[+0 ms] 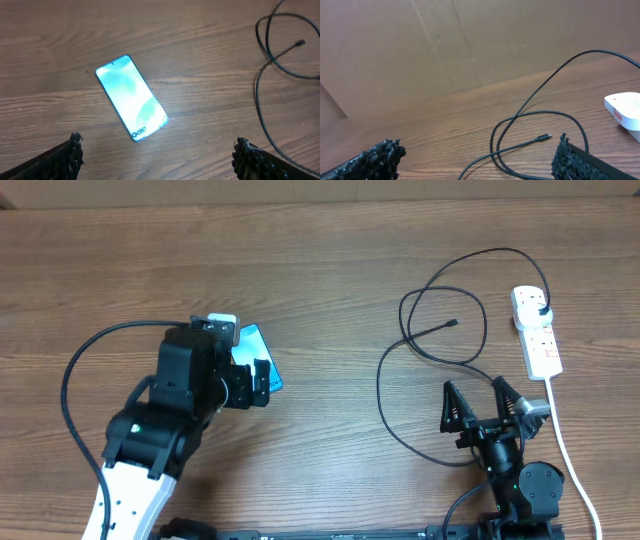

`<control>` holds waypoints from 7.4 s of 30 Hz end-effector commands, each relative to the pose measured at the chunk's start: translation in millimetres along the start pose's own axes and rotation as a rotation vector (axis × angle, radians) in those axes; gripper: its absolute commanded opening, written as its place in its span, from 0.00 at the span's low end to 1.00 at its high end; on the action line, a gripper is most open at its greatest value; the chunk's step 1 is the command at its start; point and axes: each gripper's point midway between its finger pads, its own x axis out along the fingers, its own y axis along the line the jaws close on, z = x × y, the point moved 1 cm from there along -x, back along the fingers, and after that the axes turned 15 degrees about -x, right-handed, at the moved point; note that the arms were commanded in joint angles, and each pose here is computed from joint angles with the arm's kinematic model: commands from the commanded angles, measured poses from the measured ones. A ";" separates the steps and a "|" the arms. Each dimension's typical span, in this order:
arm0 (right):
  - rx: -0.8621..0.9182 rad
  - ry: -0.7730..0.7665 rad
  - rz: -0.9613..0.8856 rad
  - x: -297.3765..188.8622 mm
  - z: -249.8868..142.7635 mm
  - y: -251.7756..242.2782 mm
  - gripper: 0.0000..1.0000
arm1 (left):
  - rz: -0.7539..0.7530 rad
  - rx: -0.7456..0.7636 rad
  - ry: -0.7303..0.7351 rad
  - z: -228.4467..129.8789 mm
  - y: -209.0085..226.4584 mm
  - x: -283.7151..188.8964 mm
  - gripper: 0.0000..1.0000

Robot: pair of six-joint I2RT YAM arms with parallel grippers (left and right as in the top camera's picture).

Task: Plug charger to phone and switch on socket
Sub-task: 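Move the left gripper forward over the phone, then lower the left gripper and align its fingers around the phone, then close the left gripper on the phone's sides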

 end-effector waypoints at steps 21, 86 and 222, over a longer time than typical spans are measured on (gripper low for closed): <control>0.003 -0.002 -0.006 0.1 -2.4 -1.0 1.00 | -0.041 -0.150 0.108 23.0 -25.4 23.0 1.00; 0.003 -0.002 -0.006 0.1 -2.4 -1.0 1.00 | 0.402 -0.484 0.585 -5.1 32.8 151.8 1.00; 0.003 -0.002 -0.005 0.1 -2.4 -1.0 1.00 | 0.346 -0.353 0.765 -87.0 44.7 194.6 0.75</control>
